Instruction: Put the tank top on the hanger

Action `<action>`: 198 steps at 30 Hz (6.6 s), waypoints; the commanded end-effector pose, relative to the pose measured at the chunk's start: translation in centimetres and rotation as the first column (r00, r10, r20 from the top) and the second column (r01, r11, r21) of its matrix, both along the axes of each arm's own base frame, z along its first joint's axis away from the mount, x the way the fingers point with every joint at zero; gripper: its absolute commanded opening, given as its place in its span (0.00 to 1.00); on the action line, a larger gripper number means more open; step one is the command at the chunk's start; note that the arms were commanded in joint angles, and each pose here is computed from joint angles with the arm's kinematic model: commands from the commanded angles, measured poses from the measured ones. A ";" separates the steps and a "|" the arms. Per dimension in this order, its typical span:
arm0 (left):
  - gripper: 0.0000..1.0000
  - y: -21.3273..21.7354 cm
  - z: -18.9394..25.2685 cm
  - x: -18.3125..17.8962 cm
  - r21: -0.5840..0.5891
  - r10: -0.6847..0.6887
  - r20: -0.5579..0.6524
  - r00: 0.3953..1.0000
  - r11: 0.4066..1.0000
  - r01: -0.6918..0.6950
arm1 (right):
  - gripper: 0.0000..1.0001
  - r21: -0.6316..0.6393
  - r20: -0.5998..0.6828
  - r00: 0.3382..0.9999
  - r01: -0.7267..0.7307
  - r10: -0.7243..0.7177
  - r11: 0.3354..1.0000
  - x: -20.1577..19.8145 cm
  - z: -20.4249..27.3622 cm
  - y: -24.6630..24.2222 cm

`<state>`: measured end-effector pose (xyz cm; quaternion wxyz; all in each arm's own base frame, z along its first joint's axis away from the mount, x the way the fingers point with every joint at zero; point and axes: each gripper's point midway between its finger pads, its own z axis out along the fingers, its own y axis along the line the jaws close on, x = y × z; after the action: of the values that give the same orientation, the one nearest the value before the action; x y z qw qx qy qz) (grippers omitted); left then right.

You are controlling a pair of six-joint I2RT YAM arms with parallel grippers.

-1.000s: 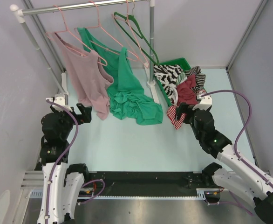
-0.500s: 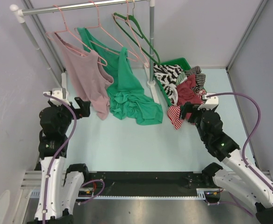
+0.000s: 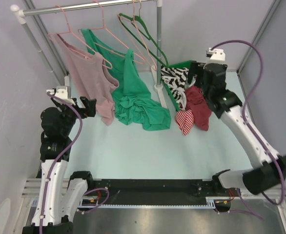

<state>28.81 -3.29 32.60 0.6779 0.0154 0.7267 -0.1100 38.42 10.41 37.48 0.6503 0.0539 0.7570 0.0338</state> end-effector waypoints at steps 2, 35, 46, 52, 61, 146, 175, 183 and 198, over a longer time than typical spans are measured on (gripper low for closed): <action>0.99 0.0 0.2 0.1 0.033 0.001 0.021 1.000 0.999 -0.002 | 1.00 0.019 -0.319 0.947 0.040 -0.032 0.999 4.0 -10.4 -1.6; 0.99 1.3 -1.4 0.3 0.048 0.079 -0.030 0.996 0.996 -0.078 | 0.17 0.139 -0.610 0.791 0.171 -0.052 0.976 2.1 -25.7 -5.0; 0.99 1.2 -1.3 0.3 0.043 0.076 -0.027 0.997 0.996 -0.075 | 0.00 0.158 -0.311 0.950 0.092 -0.039 0.983 6.5 -9.2 -6.9; 0.99 1.4 -1.3 0.3 0.043 0.084 -0.023 0.996 0.996 -0.083 | 0.00 0.189 -0.133 0.985 -0.086 0.112 0.978 7.5 1.1 -3.9; 0.99 1.3 -1.3 0.3 0.041 0.081 -0.023 0.996 0.996 -0.080 | 0.00 0.153 0.330 0.919 -0.280 0.218 0.948 -1.0 18.9 -0.4; 0.99 -16.3 -8.0 -4.6 0.189 -0.532 -0.249 0.809 0.793 0.579 | 0.81 0.143 -0.020 0.790 -0.604 0.612 0.784 -12.2 -1.9 14.1; 1.00 -13.4 -7.8 -3.6 0.234 -0.386 -0.234 0.893 0.869 0.437 | 0.65 0.043 0.202 0.710 -0.694 0.674 0.718 5.6 9.2 23.2; 0.99 -13.4 -7.8 -3.7 0.234 -0.384 -0.233 0.893 0.869 0.435 | 0.65 0.022 0.151 0.755 -0.648 0.638 0.762 8.2 7.1 23.4; 0.99 -13.2 -7.7 -3.7 0.237 -0.379 -0.230 0.896 0.871 0.430 | 0.63 -0.001 0.141 0.805 -0.581 0.575 0.814 10.6 6.2 23.1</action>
<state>25.14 -16.55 23.37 0.5456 0.2561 0.7845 -0.1458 48.59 33.99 41.05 0.6284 -0.1772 0.7127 0.2566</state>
